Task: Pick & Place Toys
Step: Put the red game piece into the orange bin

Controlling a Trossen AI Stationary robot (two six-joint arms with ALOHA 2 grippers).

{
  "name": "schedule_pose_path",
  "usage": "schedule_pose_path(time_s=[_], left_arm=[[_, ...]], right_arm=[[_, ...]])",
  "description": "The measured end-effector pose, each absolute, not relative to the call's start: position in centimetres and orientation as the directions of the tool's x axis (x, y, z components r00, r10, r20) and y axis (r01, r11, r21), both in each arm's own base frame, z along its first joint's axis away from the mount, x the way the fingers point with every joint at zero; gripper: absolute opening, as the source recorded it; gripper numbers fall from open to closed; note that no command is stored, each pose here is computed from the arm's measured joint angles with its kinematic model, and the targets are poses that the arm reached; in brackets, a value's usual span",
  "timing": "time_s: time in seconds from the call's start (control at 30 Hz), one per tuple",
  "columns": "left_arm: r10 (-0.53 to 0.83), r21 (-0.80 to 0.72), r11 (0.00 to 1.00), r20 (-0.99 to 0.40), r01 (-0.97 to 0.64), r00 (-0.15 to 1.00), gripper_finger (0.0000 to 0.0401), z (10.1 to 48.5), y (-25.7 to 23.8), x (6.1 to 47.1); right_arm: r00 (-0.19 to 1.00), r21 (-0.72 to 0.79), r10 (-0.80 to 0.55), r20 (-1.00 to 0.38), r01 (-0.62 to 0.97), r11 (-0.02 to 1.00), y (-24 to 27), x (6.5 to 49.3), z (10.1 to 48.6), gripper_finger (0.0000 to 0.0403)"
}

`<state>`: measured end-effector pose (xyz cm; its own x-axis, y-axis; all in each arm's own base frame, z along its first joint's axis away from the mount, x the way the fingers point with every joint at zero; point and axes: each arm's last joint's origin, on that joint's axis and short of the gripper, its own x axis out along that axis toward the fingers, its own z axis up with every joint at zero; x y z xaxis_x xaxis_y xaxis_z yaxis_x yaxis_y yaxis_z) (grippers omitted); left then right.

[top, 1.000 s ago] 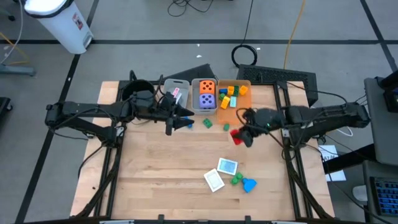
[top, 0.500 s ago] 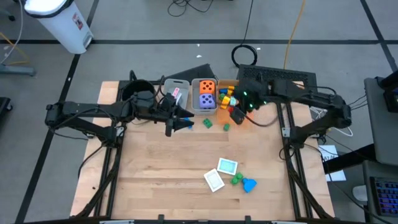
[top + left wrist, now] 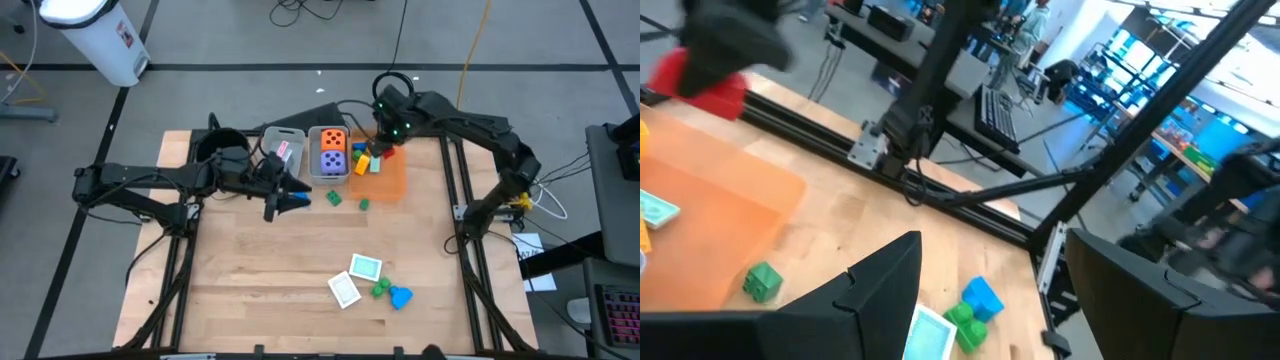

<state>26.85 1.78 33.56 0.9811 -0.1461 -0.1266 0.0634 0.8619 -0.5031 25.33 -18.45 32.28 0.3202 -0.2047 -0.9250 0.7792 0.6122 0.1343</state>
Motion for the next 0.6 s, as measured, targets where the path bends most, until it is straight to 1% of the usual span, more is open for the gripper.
schedule_pose_path(time_s=[0.23, 0.37, 0.5, 0.6], left_arm=[[-0.171, -0.497, 0.864, -0.145, 0.078, 0.975, 0.0255, 33.4, 1.7, 26.8], [-0.170, -0.487, 0.870, -0.144, 0.079, 0.975, 0.0255, 33.4, 1.7, 26.8], [-0.164, -0.489, 0.869, -0.144, 0.074, 0.976, 0.0255, 33.4, 2.0, 26.8], [-0.158, -0.486, 0.871, -0.144, 0.070, 0.977, 0.0255, 33.4, 2.1, 26.8]], right_arm=[[0.224, 0.100, -0.165, -0.961, 0.832, 0.546, -22.0, 25.2, 29.0, 0.0118], [0.209, 0.097, -0.160, -0.965, 0.846, 0.524, -23.0, 25.9, 27.6, 0.0118], [0.127, 0.011, -0.218, -0.968, 0.884, 0.467, -23.3, 26.2, 26.7, 0.0118], [0.103, -0.007, -0.228, -0.968, 0.900, 0.436, -23.4, 26.3, 26.3, 0.0118]])
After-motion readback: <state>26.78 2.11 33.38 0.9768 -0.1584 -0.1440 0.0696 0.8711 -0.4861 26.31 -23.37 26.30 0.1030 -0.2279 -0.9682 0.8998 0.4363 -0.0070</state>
